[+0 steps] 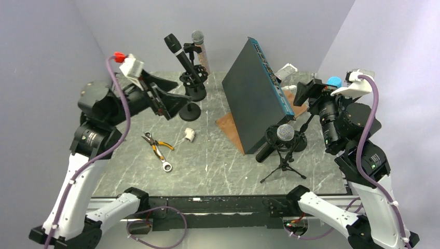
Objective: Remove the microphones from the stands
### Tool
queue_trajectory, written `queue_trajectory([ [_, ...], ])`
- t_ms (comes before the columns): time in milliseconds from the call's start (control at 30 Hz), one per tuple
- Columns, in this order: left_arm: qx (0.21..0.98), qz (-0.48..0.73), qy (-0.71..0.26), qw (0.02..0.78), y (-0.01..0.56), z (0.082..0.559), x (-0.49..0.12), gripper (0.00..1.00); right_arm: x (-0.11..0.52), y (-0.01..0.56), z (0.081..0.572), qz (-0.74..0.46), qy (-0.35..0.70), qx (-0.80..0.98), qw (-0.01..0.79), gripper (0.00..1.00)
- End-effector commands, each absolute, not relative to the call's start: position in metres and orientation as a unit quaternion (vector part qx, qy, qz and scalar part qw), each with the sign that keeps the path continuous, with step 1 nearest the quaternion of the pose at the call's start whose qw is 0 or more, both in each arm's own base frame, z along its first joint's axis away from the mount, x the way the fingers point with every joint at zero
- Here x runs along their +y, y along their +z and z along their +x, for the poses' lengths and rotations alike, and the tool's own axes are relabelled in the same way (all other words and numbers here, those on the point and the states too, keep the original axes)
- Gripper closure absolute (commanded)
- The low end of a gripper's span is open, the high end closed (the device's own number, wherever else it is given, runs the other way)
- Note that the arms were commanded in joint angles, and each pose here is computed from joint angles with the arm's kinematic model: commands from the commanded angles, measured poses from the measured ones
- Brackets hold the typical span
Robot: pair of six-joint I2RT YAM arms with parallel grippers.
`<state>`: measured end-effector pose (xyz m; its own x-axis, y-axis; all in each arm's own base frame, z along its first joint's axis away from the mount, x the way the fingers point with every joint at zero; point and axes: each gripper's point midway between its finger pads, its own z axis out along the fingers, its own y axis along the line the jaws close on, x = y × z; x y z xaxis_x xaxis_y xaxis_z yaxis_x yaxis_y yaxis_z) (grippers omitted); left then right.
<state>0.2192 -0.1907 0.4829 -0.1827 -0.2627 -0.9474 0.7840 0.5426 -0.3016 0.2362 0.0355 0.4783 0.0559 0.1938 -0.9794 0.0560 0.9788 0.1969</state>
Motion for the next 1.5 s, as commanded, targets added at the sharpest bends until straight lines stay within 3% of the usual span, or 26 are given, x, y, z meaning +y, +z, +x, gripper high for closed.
queue_trajectory([
  [0, 0.618, 0.242, -0.437, 0.607, 0.481, 0.219, -0.226, 0.01, 0.029, 0.470, 0.236, 0.107, 0.036, 0.688, 0.717, 0.00],
  [300, 0.610, 0.333, -0.430, 0.576, 0.443, 0.197, -0.334, 0.01, 0.027, 0.462, 0.219, 0.090, 0.062, 0.668, 0.736, 0.00],
  [633, 0.540, 0.417, -0.450, 0.576, 0.427, 0.138, -0.433, 0.01, 0.023, 0.465, 0.194, 0.067, 0.098, 0.636, 0.763, 0.00],
  [900, 0.546, 0.396, -0.470, 0.570, 0.429, 0.143, -0.473, 0.01, 0.008, 0.467, 0.178, 0.073, 0.091, 0.616, 0.779, 0.00],
  [1067, 0.551, 0.411, -0.476, 0.549, 0.425, 0.143, -0.496, 0.07, 0.002, 0.469, 0.169, 0.069, 0.088, 0.607, 0.787, 0.00],
  [1467, 0.575, 0.407, -0.473, 0.530, 0.408, 0.145, -0.512, 0.10, 0.002, 0.473, 0.158, 0.055, 0.106, 0.594, 0.796, 0.00],
])
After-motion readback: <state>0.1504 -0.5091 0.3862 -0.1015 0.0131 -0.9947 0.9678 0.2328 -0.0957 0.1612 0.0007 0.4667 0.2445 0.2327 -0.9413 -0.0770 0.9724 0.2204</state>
